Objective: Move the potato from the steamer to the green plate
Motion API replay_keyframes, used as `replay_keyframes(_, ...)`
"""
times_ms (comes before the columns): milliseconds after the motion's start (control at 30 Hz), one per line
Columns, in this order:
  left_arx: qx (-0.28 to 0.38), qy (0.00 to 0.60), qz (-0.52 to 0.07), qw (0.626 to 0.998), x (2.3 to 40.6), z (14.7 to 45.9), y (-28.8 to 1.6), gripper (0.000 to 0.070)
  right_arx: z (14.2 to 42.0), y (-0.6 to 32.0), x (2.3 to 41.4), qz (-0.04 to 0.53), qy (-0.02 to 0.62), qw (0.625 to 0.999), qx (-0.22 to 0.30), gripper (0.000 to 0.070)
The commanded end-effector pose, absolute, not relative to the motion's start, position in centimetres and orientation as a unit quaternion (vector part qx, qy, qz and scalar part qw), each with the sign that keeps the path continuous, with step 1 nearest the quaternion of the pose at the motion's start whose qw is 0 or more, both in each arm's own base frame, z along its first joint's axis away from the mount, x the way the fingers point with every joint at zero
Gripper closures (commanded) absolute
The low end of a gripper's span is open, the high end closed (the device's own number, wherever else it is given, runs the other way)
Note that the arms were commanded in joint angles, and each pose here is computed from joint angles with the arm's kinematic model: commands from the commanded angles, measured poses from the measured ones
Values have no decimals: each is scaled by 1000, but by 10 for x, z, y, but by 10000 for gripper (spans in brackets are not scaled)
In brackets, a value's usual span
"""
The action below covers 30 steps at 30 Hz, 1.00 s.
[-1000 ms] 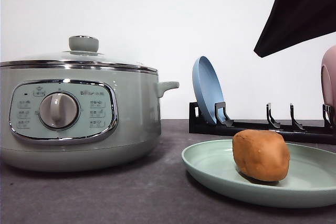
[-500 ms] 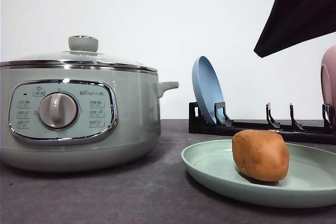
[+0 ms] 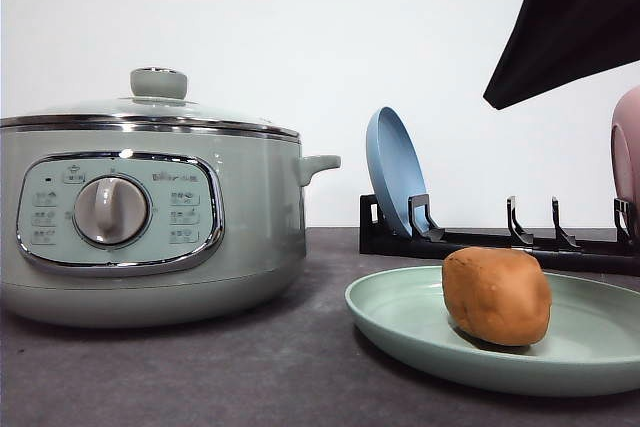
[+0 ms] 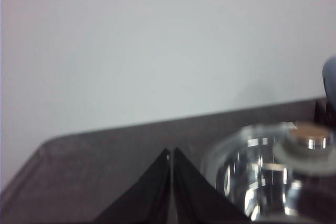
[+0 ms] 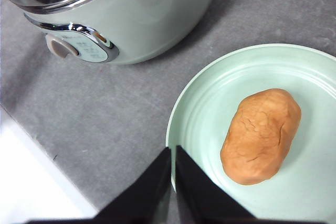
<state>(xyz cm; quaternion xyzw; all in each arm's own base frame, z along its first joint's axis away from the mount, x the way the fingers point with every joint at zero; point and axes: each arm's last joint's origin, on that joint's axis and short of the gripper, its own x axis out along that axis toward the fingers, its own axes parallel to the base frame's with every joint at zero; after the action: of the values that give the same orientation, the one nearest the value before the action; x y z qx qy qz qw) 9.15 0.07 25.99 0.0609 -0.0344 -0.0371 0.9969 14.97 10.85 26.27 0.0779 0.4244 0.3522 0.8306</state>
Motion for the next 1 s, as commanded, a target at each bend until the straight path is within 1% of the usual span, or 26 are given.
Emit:
replay_keyframes(0,57,-30,-35,997,92,249,1,700,267,111,151,359,415,832,73,700)
replay_keyframes(167,42,-8,-36,998,93,217,1,700,267,111,151,359,415,832,73,700)
replay_keyframes(300,35,11,-36,999,94,199,1,700,267,111,151,359,415,832,73,700)
replay_keyframes(533,26,36,-36,998,95,178,1,700,267,111,151,359,415,832,73,700)
replay_keyframes(800,25,51,-36,998,96,158,1,700,267,111,151,359,415,832,73,700)
replay_keyframes(967,24,84,-37,995,96,150,1,700,267,111,151,359,415,832,73,700)
